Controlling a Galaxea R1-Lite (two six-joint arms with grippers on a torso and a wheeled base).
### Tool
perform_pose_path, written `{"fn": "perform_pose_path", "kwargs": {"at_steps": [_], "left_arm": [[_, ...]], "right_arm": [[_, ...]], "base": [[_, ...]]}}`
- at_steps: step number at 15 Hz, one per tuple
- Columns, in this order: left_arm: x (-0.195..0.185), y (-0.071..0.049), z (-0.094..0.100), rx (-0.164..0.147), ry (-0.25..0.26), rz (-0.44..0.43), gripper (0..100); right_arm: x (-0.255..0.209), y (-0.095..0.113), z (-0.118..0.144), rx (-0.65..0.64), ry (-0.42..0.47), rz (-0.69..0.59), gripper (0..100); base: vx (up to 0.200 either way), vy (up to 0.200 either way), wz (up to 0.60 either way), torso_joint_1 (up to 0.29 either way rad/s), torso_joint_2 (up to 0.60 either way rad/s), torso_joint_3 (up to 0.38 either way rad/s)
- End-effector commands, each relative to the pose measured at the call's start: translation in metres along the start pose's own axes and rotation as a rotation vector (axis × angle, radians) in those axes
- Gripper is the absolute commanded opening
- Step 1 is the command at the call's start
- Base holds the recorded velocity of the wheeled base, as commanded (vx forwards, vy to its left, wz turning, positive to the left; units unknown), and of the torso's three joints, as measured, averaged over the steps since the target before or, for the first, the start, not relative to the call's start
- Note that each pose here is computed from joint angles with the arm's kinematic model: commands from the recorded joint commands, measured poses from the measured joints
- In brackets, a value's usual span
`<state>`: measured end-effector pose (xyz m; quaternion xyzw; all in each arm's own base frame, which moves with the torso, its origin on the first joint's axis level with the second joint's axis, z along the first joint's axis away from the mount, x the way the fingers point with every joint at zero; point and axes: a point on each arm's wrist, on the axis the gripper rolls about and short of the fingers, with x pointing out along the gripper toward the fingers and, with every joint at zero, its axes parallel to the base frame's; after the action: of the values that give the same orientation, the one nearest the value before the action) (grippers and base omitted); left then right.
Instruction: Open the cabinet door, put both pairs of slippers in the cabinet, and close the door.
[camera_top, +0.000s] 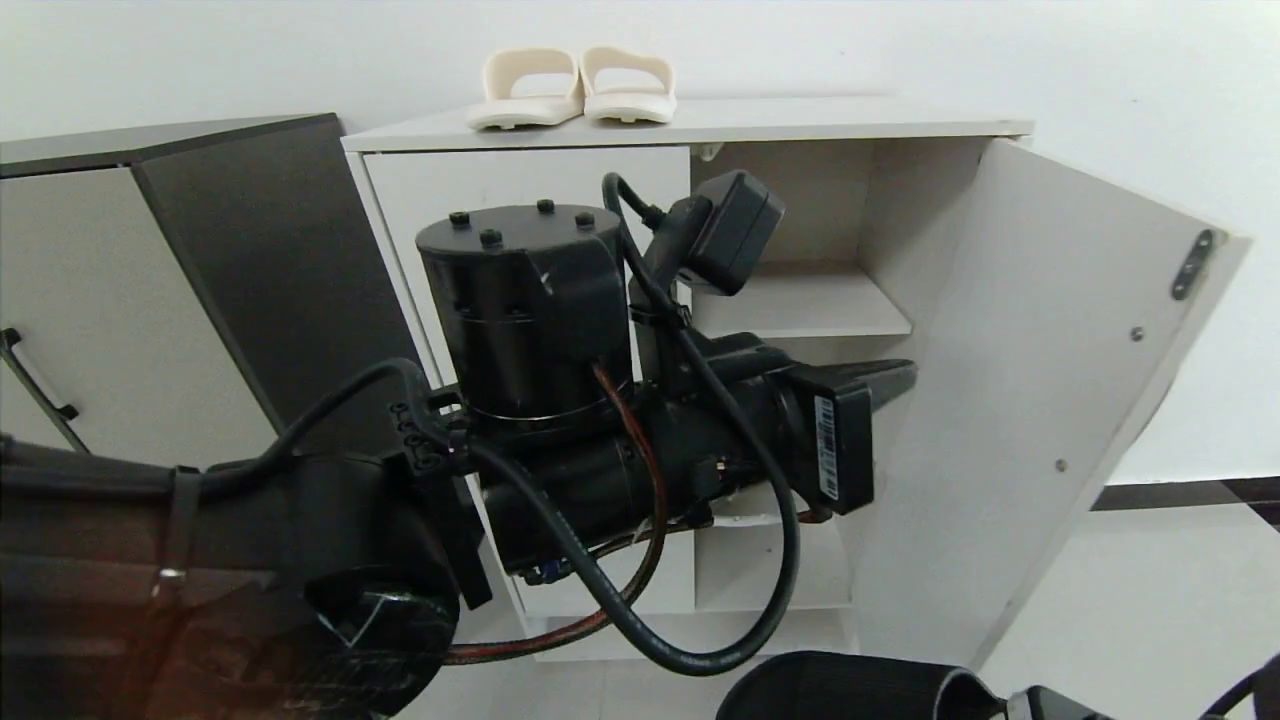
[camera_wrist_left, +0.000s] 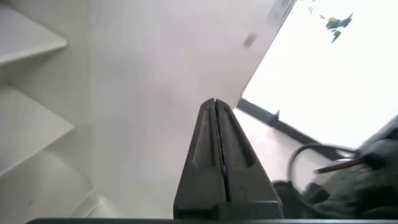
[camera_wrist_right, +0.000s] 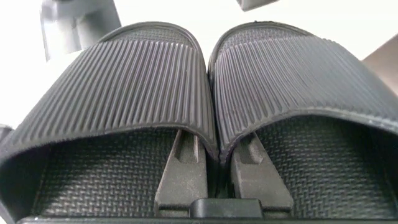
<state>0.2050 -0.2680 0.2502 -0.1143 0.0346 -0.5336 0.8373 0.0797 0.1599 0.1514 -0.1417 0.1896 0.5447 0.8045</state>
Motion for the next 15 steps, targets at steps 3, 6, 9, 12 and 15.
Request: {"fn": "perform_pose_path", "kwargs": {"at_steps": [3, 6, 9, 12, 15], "left_arm": [[-0.045, 0.082, 0.013, 0.063, -0.084, 0.489, 0], [-0.134, 0.101, 0.008, 0.117, -0.095, 0.853, 0], [-0.246, 0.034, -0.050, 0.128, -0.101, 1.143, 0], [-0.311, -0.001, -0.105, 0.122, -0.073, 1.342, 0], [-0.347, -0.032, -0.141, 0.141, -0.082, 1.493, 0]], "right_arm": [[0.014, -0.046, 0.003, 0.194, 0.038, -0.355, 0], [0.019, -0.057, 0.006, 0.303, 0.016, -0.531, 0], [0.029, -0.062, 0.012, 0.304, 0.005, -0.575, 0], [0.033, -0.063, 0.010, 0.304, 0.012, -0.580, 0], [0.040, -0.065, 0.008, 0.305, 0.031, -0.581, 0]], "base": [[0.000, 0.000, 0.00, 0.000, 0.00, 0.000], [0.000, 0.000, 0.00, 0.000, 0.00, 0.000], [0.000, 0.000, 0.00, 0.000, 0.00, 0.000], [0.000, 0.000, 0.00, 0.000, 0.00, 0.000], [0.000, 0.000, 0.00, 0.000, 0.00, 0.000]]}}
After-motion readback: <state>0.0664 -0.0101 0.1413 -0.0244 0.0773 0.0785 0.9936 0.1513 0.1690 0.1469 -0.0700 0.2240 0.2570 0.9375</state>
